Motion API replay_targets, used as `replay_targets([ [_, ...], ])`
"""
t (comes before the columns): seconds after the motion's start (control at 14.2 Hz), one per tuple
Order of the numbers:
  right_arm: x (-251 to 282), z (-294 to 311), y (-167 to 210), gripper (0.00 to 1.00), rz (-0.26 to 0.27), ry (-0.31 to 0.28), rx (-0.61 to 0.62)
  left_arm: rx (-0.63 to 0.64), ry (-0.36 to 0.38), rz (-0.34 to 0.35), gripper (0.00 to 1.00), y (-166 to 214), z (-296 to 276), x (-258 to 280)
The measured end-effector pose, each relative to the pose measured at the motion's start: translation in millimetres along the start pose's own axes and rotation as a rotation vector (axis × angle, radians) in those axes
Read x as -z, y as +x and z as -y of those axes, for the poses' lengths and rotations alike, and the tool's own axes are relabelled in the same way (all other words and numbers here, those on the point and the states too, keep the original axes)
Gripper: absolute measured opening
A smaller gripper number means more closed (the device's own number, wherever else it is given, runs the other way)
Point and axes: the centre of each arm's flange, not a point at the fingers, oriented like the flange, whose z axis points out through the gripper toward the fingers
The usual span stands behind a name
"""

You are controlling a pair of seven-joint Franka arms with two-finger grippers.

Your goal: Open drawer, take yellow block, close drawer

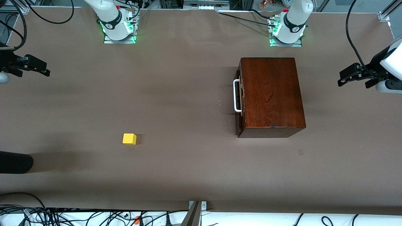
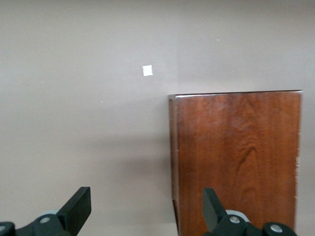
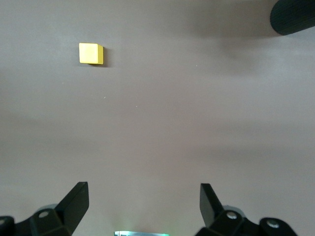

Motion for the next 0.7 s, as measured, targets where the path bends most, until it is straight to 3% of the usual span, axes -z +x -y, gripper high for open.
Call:
replay_targets([
  [0.7, 0.2, -0.7, 0.2, 1.0, -0.002, -0.001, 0.008, 0.014, 0.016, 0.008, 1.0, -3.7, -7.7, -19.1],
])
